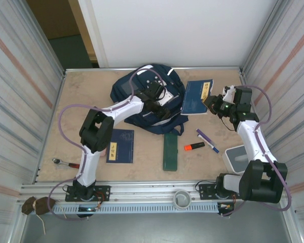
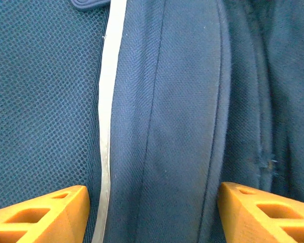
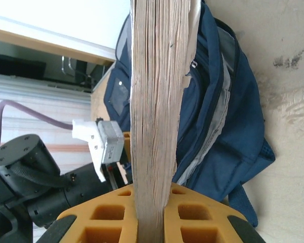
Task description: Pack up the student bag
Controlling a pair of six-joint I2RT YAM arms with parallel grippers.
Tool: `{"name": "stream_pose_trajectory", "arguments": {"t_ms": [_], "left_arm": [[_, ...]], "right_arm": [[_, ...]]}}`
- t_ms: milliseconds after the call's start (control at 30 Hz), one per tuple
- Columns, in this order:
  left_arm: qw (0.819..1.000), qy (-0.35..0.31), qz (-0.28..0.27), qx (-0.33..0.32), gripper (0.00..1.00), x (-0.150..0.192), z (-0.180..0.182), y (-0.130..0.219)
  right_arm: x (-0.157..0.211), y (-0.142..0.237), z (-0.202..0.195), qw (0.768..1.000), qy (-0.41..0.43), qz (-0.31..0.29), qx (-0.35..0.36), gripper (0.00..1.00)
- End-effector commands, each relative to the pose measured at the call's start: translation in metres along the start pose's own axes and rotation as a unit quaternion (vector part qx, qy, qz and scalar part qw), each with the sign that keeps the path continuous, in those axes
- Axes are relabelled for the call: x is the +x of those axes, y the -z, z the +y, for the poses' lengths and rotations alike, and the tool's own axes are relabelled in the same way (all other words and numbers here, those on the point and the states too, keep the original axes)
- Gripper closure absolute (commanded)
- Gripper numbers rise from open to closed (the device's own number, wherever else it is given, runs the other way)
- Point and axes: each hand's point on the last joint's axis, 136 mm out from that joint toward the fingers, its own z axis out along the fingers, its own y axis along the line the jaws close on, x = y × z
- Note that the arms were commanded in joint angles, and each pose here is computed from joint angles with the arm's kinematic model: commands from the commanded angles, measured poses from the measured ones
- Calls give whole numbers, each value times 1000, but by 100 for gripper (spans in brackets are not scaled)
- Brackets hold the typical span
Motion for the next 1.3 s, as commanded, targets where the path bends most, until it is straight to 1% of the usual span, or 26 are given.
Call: {"name": "stream_pose_trajectory", "arguments": {"t_ms": [0,67,100,133,200,233,267,300,400,467,533,633,767,833,967,1200,1233,1267], "left_arm": [[999,-31,31,-17,35,8,1,-6],[998,-37,32,-29,42,8,4,-7],[998,-37,28,-32,51,5,4,-5],[999,-36,22,-33,57,1,5,-1],[999,-35,-7,-30,76,-13,4,14],[999,-31,-17,-25,84,-17,4,18],[998,-26,-47,-19,93,-32,4,38],[997,-17,-69,-10,100,-40,5,50],[989,17,-143,26,100,-64,11,92],[978,47,-194,67,100,-79,16,122],[966,69,-229,99,100,-89,22,145],[950,88,-264,140,100,-99,28,170],[939,98,-284,169,100,-104,37,183],[936,101,-286,181,100,-104,41,187],[928,112,-291,205,100,-106,46,189],[916,130,-298,236,100,-112,50,190],[914,134,-298,240,100,-113,51,190],[912,136,-300,245,100,-113,52,190]], "right_arm": [[1,6,3,1000,24,-3,-3,100],[3,5,-1,1000,22,3,2,100],[4,5,-3,1000,21,8,7,100],[6,4,-6,1000,18,14,13,100],[11,4,-11,999,16,26,28,100],[12,5,-13,999,16,29,33,100],[14,6,-14,999,16,33,39,100],[17,7,-15,998,15,38,43,100],[23,9,-11,998,15,54,39,100],[28,12,-7,997,21,60,39,100],[32,13,-3,997,26,61,41,100],[37,8,5,998,17,64,22,100],[42,-21,21,998,12,63,-3,100],[41,-39,31,999,10,51,-17,100],[34,-79,47,1000,16,-8,-14,100],[21,-159,55,995,-25,-95,-6,100],[21,-173,59,994,-26,-107,-8,99],[23,-185,58,993,-30,-116,-1,97]]}}
